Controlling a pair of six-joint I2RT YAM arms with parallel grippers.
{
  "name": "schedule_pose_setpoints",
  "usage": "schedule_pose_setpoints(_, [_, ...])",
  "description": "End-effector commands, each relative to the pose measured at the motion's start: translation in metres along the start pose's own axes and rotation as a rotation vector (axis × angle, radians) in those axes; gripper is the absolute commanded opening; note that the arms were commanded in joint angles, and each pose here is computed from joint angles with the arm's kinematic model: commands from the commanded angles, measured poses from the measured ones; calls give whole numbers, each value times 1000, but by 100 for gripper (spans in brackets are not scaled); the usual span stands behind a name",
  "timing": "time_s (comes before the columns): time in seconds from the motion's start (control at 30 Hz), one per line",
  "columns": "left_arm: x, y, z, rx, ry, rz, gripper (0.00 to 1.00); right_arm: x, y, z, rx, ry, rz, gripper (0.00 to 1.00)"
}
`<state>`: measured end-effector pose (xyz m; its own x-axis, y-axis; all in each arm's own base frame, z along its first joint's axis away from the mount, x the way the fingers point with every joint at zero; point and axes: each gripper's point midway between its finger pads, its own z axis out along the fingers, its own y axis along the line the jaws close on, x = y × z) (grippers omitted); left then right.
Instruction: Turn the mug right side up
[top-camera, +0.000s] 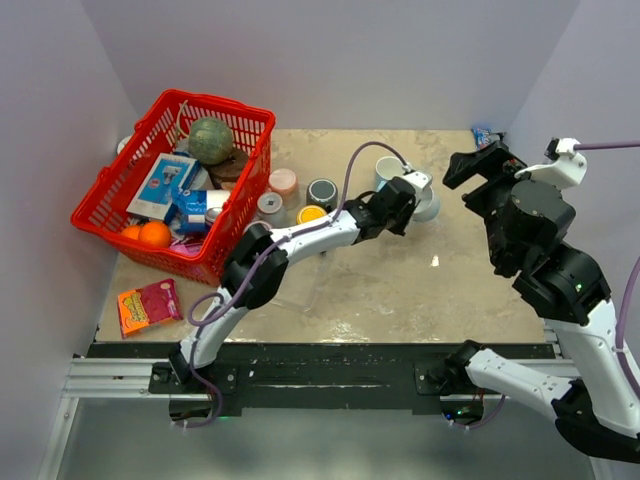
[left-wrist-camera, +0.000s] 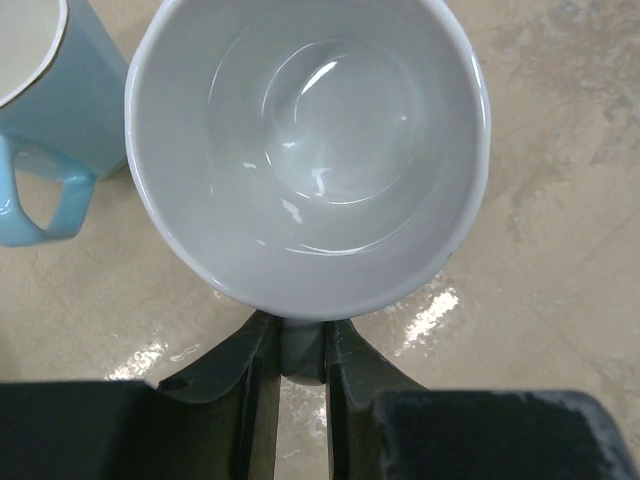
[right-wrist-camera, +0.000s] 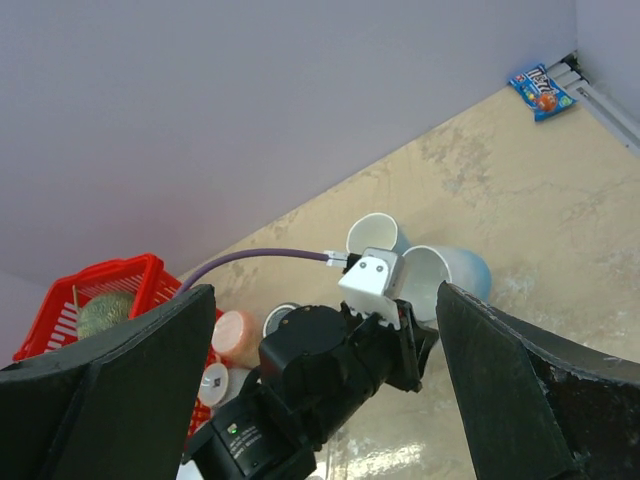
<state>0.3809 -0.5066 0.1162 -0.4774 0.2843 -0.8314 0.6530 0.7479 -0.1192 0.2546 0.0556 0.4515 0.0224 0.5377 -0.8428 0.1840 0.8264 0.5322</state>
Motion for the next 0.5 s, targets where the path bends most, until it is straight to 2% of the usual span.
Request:
schedule_pose_setpoints(0.0, [-73, -6, -5, -74, -218, 65, 0, -9, -6, -3, 32, -18, 12, 95])
schedule_pose_setpoints(0.3, [-61, 13, 11, -306, -226, 259, 0, 4, -17, -9, 53, 37, 0, 95])
schedule_pose_setpoints(0.47, [-44, 13, 21, -333, -194, 305, 0, 7, -22, -13, 61, 50, 12, 95])
